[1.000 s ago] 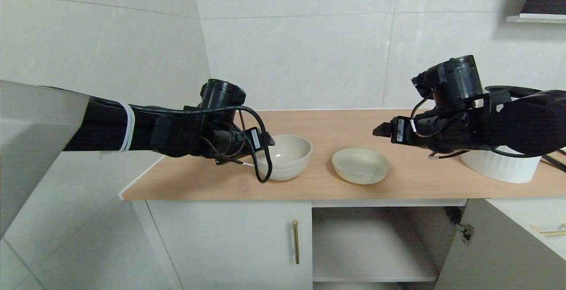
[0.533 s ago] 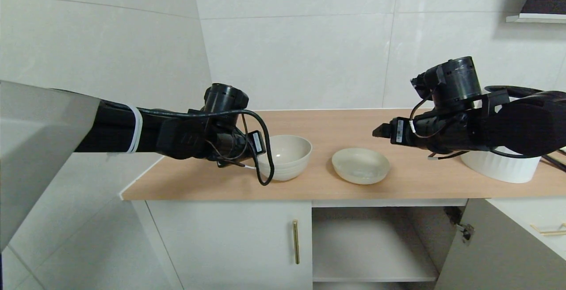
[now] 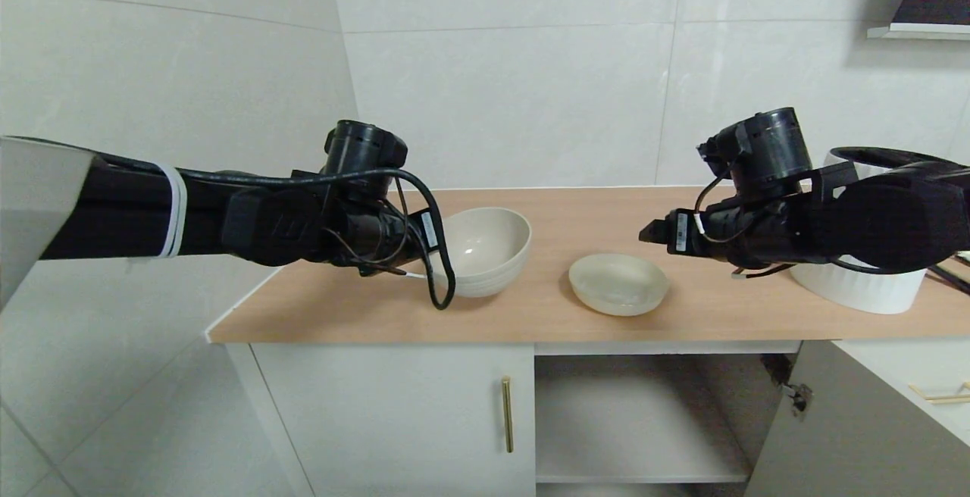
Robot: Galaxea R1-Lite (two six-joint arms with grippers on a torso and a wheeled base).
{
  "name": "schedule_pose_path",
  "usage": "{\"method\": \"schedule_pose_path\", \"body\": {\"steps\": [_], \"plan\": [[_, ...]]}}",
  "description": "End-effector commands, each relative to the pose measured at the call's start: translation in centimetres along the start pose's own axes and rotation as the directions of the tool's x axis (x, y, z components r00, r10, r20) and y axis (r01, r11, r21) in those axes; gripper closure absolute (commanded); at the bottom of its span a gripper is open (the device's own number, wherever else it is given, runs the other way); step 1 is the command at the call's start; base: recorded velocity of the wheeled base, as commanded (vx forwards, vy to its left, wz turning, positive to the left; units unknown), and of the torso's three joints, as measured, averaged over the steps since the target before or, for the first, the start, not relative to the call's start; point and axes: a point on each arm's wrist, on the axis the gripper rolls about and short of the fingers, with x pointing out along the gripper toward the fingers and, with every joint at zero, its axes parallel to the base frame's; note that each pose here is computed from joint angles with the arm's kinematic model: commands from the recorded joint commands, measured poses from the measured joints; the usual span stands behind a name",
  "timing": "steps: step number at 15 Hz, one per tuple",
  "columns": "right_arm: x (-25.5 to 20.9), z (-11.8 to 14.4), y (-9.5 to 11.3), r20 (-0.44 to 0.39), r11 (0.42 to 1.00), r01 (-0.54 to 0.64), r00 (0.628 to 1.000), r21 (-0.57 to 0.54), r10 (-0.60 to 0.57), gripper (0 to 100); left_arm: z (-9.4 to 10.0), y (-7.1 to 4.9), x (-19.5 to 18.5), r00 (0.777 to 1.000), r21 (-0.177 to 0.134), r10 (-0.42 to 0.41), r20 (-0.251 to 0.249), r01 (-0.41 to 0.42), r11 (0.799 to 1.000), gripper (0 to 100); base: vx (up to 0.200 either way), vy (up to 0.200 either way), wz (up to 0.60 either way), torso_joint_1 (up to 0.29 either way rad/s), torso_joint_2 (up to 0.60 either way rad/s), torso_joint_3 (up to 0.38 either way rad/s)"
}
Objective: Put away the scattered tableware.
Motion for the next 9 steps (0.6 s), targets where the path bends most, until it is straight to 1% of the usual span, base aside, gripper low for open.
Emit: {"method": "schedule_pose_path", "body": {"steps": [1, 5, 9], "plan": [[2.2, -0.9, 0.1, -0.019, 0.997, 0.077, 0.997, -0.031, -0.077, 0, 0.2, -0.1, -0.5, 1.0, -0.001, -0.007, 0.01, 0.007, 1.0, 100, 0.0, 0.0, 0.0, 0.0, 0.0, 0.0], [5.7, -2.2, -0.2, -0.067, 0.991, 0.129, 0.989, -0.044, -0.132, 0, 0.1, -0.1, -0.4, 1.0, -0.001, -0.006, 0.007, 0.006, 1.0, 100, 0.0, 0.0, 0.0, 0.0, 0.0, 0.0], [6.4, -2.5, -0.3, -0.08, 0.989, 0.137, 0.987, -0.05, -0.141, 0, 0.1, -0.1, -0.4, 1.0, -0.001, -0.006, 0.007, 0.006, 1.0, 100, 0.0, 0.0, 0.0, 0.0, 0.0, 0.0]]}}
